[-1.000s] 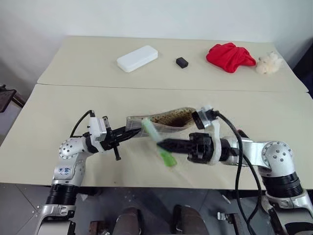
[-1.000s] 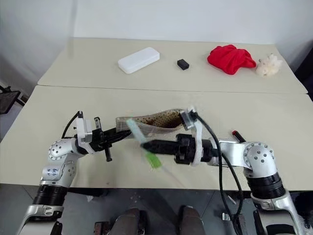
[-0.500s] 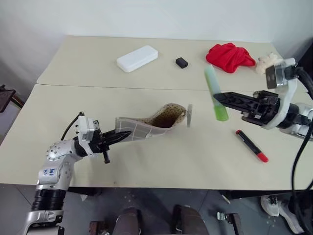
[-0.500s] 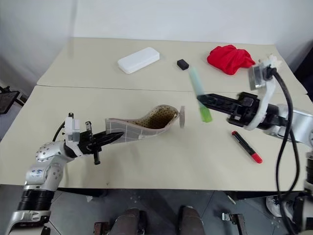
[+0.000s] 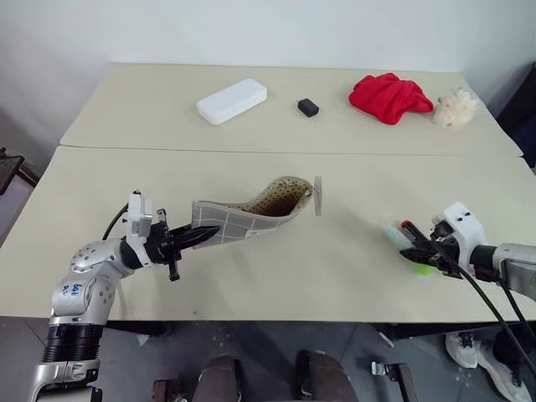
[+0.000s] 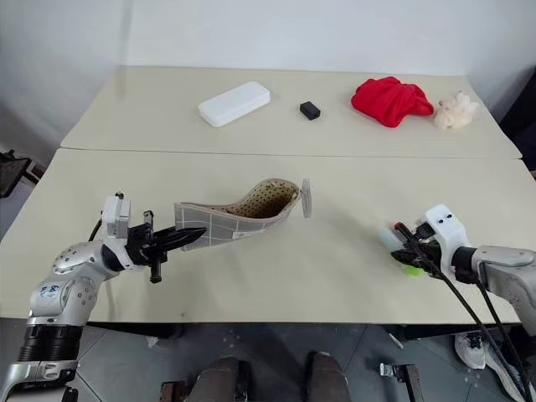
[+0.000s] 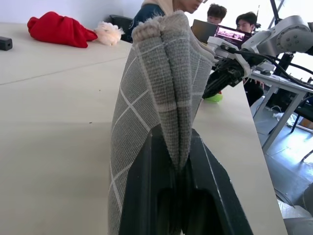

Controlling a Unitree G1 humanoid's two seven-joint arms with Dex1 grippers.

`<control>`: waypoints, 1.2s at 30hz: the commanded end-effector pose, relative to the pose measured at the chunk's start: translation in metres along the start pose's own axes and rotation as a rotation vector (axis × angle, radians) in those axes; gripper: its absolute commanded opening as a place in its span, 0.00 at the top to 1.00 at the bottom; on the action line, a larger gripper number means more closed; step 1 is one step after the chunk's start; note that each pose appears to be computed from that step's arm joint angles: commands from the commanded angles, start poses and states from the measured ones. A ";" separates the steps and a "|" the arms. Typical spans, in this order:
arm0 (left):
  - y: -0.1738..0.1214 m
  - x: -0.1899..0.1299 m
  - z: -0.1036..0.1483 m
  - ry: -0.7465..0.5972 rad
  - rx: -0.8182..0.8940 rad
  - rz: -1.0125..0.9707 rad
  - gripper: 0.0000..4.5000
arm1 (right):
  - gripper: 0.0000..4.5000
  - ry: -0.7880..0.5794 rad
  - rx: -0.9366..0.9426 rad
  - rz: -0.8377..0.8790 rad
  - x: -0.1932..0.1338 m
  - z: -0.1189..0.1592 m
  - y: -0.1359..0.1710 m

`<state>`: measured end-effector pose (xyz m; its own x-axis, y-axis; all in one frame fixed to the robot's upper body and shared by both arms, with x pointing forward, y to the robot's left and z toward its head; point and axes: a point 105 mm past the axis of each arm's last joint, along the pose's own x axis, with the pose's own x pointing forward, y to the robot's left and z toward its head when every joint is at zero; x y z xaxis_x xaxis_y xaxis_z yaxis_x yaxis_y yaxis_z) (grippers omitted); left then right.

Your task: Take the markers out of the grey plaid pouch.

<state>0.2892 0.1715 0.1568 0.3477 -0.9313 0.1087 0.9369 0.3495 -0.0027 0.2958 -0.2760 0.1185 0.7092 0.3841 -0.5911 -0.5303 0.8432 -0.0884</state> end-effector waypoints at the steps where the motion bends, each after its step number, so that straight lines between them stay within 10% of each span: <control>1: 0.001 -0.001 0.014 -0.014 0.036 -0.005 1.00 | 0.49 -0.112 -0.049 0.029 -0.006 0.020 0.001; 7: 0.007 -0.014 0.032 -0.078 -0.177 0.032 1.00 | 0.03 -0.425 -0.308 0.207 -0.033 0.071 0.026; 13: 0.025 -0.034 0.018 0.028 -0.508 0.220 1.00 | 0.01 -0.596 -0.564 0.452 -0.045 0.085 0.078; 18: 0.041 -0.061 -0.003 0.219 -0.612 0.460 0.70 | 0.00 -0.704 -0.533 0.542 -0.042 0.091 0.104; 26: 0.068 -0.142 -0.010 0.616 0.117 0.651 0.15 | 0.00 -0.744 -0.516 0.513 -0.039 0.081 0.104; 36: 0.005 -0.099 0.010 0.461 0.473 0.256 0.15 | 0.00 -0.743 -0.615 0.501 -0.040 0.064 0.105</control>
<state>0.2620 0.2763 0.1412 0.6396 -0.7020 -0.3131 0.7566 0.5031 0.4176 0.2432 -0.1767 0.1758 0.3374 0.9381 -0.0784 -0.8585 0.2725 -0.4344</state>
